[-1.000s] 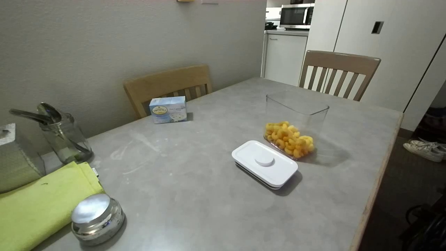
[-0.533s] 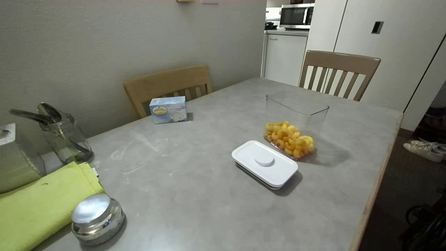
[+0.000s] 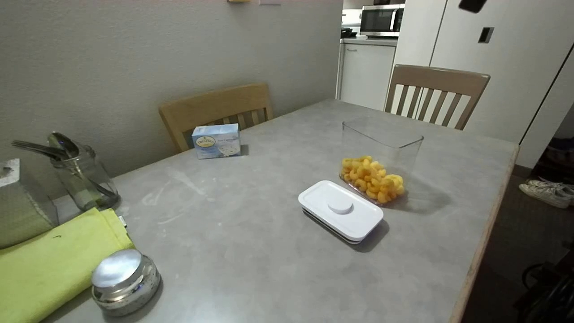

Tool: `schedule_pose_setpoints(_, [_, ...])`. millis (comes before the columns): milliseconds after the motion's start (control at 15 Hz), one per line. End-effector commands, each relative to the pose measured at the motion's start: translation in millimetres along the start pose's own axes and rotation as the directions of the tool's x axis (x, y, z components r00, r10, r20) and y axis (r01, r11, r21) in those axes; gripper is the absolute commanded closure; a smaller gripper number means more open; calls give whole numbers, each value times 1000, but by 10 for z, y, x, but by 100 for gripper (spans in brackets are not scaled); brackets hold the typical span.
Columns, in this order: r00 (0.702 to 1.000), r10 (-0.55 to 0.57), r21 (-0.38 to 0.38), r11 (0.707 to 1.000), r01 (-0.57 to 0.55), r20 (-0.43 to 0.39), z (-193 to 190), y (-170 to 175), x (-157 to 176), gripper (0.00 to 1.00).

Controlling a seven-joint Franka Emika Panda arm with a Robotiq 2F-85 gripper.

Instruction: Close the container

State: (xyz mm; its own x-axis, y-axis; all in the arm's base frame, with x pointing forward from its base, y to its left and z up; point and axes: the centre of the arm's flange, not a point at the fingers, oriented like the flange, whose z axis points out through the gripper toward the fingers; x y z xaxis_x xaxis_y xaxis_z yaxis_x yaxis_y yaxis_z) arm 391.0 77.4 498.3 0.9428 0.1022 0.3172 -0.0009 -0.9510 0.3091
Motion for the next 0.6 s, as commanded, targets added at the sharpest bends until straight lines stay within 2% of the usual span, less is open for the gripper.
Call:
schedule_pose_setpoints(0, [996, 76, 31, 997, -74, -40, 438, 113, 299, 0])
schedule_pose_setpoints(267, [995, 59, 63, 997, -54, -76, 784, 33, 537, 0])
schedule_pose_setpoints(333, [995, 38, 39, 999, -34, -94, 820, 24, 570, 0])
schedule_pose_setpoints(400, [990, 1, -24, 1000, -4, -141, 676, 92, 612, 0])
schedule_pose_setpoints(467, [995, 26, 41, 999, -22, -93, 696, 55, 426, 0])
schedule_pose_setpoints(533, [994, 13, 16, 1000, -12, -108, 691, 72, 479, 0])
